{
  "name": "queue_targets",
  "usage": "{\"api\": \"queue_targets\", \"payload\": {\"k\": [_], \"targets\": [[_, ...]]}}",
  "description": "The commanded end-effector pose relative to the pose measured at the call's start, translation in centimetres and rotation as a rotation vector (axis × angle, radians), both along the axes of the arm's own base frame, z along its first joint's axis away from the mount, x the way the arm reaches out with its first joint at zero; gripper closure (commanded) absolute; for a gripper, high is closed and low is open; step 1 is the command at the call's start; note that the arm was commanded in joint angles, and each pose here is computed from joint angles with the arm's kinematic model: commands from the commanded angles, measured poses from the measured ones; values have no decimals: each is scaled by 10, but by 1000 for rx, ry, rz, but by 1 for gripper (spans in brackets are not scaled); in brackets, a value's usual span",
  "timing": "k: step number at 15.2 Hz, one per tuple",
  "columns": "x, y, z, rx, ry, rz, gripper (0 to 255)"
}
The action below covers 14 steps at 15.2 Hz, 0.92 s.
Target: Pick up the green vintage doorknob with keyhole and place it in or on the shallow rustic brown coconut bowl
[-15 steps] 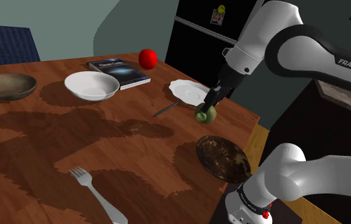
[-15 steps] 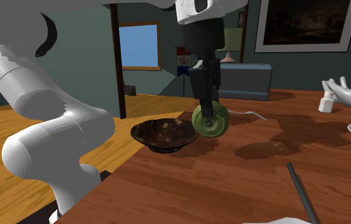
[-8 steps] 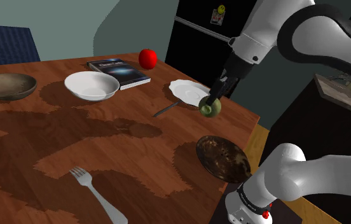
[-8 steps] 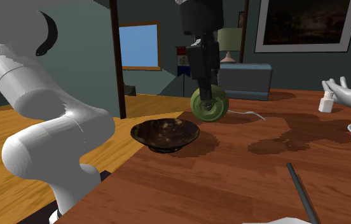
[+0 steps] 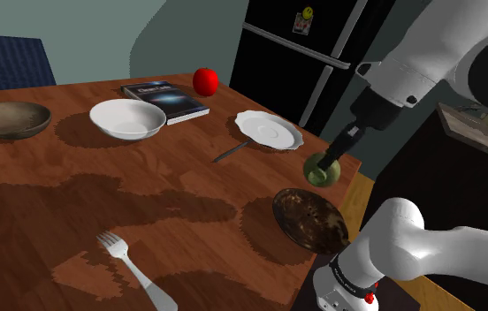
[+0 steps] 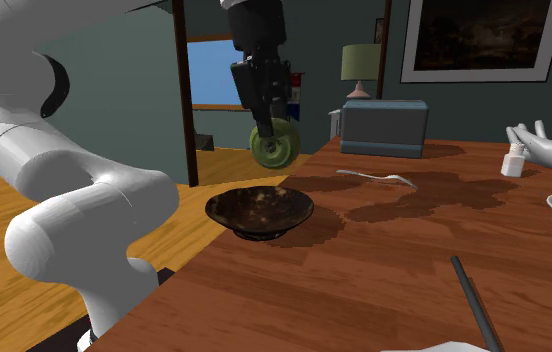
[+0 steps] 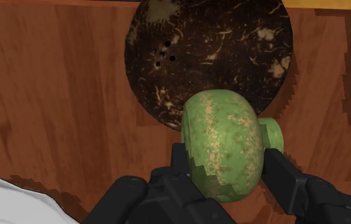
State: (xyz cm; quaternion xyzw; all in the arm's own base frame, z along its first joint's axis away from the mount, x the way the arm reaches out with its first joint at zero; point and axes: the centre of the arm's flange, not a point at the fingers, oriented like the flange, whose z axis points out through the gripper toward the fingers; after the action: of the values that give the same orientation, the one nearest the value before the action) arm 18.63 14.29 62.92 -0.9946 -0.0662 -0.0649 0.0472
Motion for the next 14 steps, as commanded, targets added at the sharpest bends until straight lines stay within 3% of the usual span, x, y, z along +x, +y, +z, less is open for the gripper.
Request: {"api": "queue_targets", "payload": {"k": [1, 4, 14], "targets": [[-25, 2, 3, 0, 1, -1, 255], [-62, 8, 8, 0, 1, -1, 255], [-62, 8, -45, 0, 1, -1, 255]]}}
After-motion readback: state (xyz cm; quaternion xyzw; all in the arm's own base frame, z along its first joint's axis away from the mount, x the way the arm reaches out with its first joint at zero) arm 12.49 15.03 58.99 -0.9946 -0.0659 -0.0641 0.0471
